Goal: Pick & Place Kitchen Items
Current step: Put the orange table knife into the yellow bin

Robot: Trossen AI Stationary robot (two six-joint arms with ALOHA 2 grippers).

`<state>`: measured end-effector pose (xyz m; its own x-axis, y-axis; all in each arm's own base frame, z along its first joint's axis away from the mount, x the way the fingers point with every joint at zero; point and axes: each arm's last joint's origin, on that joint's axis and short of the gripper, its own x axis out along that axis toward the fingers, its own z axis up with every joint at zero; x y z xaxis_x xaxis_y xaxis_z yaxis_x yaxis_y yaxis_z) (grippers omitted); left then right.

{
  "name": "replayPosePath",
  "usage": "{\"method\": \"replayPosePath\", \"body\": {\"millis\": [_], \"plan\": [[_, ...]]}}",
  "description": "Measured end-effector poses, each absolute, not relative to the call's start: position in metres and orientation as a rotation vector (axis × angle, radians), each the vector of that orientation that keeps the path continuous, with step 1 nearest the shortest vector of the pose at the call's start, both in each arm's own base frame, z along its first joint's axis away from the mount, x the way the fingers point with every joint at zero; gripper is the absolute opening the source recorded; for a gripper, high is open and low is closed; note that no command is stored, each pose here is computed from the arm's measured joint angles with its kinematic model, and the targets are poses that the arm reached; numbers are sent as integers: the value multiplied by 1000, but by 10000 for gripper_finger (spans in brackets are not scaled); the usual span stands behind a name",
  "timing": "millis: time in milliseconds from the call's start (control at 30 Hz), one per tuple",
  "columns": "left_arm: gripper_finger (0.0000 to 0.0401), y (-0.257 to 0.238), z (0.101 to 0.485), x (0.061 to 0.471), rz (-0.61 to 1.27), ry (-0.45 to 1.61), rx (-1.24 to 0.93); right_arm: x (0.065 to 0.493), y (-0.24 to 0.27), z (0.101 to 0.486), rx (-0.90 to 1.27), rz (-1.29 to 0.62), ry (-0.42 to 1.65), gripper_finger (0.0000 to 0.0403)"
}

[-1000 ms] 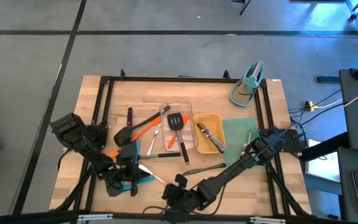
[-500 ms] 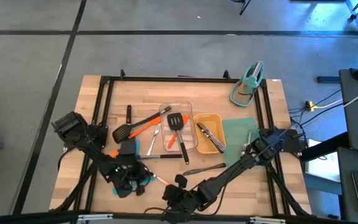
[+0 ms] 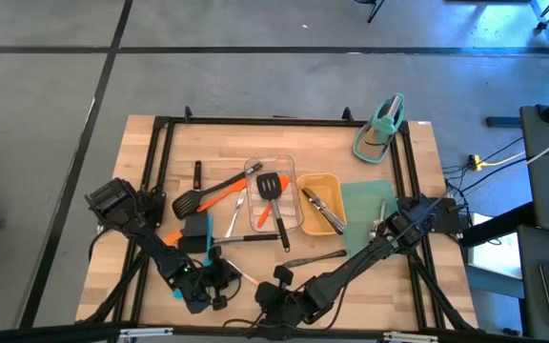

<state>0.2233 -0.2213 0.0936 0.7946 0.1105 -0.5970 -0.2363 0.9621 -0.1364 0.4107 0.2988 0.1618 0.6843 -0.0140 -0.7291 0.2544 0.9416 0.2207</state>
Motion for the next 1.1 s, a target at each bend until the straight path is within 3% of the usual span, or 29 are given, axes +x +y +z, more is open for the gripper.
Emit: {"method": "replayPosePath", "body": {"millis": [667, 933, 1100], "plan": [[2, -216, 73, 260, 175, 612, -300, 402, 298, 157, 325, -218, 870, 19], [2, -234, 90, 285, 89, 607, -252, 389, 296, 151, 316, -304, 953, 19], [2, -230, 98, 297, 135, 558, -259, 384, 301, 151, 315, -305, 955, 19]]}}
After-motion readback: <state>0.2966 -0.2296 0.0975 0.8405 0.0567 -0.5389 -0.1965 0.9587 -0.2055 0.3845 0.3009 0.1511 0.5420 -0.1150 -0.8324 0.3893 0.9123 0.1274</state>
